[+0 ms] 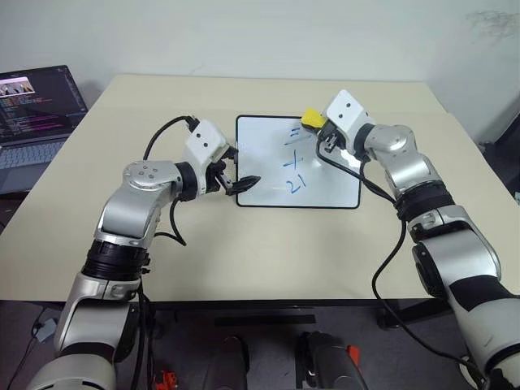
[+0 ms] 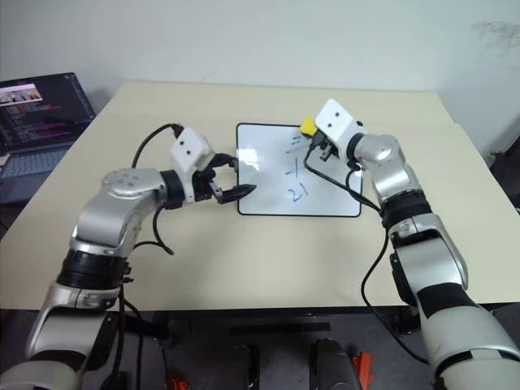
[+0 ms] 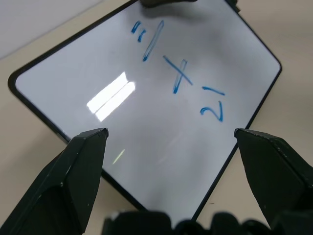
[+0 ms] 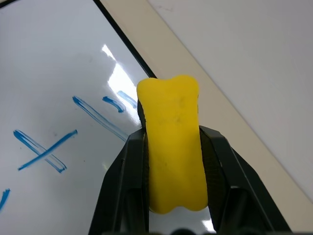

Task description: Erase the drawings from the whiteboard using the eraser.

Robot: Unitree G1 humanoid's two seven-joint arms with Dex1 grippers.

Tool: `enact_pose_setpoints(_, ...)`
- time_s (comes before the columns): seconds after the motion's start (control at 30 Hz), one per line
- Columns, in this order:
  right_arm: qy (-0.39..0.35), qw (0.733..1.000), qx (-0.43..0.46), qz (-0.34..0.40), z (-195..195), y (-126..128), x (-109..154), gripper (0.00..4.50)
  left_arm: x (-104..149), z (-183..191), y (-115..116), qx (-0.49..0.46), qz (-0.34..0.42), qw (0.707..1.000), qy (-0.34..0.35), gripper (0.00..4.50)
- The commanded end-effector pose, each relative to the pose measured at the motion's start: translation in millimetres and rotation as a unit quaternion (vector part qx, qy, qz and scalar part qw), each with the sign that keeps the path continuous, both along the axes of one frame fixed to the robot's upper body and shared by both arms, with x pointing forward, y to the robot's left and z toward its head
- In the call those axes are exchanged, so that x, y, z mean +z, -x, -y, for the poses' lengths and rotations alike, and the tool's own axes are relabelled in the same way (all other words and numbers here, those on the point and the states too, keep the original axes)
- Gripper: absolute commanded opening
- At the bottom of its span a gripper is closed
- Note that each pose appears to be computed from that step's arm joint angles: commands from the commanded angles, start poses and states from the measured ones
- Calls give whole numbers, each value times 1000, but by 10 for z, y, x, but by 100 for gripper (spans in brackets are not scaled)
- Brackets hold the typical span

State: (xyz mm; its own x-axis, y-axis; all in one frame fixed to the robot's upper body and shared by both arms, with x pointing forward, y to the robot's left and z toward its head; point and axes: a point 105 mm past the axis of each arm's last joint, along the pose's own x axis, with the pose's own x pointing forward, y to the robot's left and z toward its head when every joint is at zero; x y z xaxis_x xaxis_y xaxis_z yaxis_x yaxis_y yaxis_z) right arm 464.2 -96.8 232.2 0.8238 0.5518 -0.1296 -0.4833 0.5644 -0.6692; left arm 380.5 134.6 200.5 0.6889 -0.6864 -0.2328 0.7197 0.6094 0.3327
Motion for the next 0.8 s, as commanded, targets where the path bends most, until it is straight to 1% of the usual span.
enact_pose_setpoints(0.03, 18, 999, -1, 29, -56, -25, 145, 108, 142, 19, 1, 3, 29, 1000, 4, 450)
enact_pose_setpoints(0.27, 50, 998, -9, 29, -156, -66, 60, 108, 177, -14, -23, 14, 36, 999, 7, 450)
enact_pose_setpoints(0.5, 59, 997, 29, 32, -531, -11, 20, 107, 165, 0, -6, 12, 35, 999, 10, 450)
enact_pose_setpoints(0.6, 56, 997, 38, 31, -618, 6, 18, 107, 162, 9, -2, 12, 35, 999, 10, 450)
enact_pose_setpoints(0.67, 55, 997, 34, 31, -608, -2, 26, 107, 163, 9, -3, 11, 35, 999, 12, 450)
enact_pose_setpoints(0.8, 56, 998, 4, 33, -401, -59, 52, 107, 140, 4, -24, 12, 31, 999, 7, 450)
